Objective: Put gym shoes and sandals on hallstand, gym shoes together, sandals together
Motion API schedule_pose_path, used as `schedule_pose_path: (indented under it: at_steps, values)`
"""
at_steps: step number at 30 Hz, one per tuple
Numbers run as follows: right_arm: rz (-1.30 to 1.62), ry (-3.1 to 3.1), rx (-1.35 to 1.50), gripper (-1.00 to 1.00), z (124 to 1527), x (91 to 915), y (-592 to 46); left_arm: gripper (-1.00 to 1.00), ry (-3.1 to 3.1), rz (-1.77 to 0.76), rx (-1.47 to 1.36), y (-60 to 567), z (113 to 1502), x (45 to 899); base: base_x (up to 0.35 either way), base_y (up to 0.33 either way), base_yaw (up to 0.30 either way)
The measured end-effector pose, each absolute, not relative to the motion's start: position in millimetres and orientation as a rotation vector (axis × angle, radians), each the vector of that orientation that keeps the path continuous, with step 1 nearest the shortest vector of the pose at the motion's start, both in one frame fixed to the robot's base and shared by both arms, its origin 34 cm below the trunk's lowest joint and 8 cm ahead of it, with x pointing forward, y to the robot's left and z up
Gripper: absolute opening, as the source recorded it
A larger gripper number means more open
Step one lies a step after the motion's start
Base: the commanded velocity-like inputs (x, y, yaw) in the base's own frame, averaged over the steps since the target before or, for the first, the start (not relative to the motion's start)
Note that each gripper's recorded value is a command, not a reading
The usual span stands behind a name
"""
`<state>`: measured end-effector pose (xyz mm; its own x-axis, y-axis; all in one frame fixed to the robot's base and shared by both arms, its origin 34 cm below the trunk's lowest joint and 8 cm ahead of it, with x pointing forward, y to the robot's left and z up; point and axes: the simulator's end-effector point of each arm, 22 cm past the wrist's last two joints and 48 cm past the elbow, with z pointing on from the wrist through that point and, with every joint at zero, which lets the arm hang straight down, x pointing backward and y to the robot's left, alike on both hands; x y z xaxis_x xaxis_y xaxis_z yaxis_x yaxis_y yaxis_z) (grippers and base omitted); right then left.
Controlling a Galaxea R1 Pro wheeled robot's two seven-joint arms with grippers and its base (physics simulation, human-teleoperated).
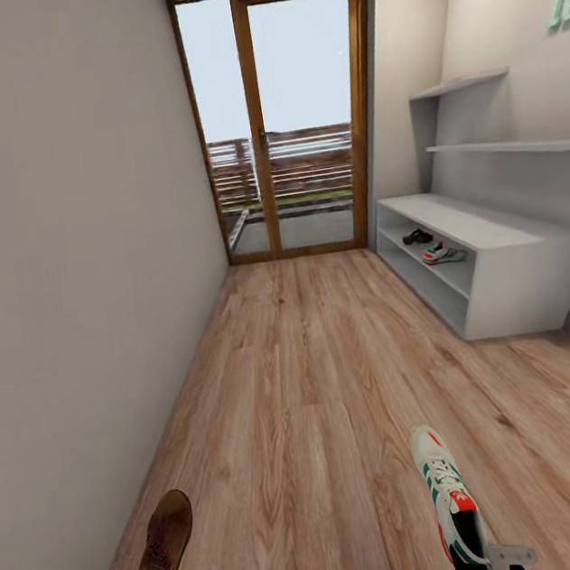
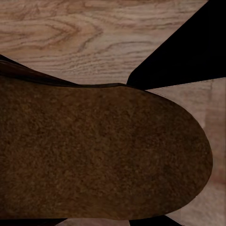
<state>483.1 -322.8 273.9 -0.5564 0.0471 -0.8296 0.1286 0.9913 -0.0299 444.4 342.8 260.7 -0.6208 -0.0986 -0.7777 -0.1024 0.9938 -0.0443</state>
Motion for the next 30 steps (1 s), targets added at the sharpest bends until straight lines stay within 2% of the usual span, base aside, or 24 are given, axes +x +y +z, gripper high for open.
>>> schedule_pose_path:
  at_steps: [30]
  values:
    - [-0.107, 2.161, 0.122, -1.0, 273.9, 483.0, -322.9, -1.0, 2.244, 0.006, -0.139, 343.1, 260.8, 444.4, 0.338, 0.0, 0.0]
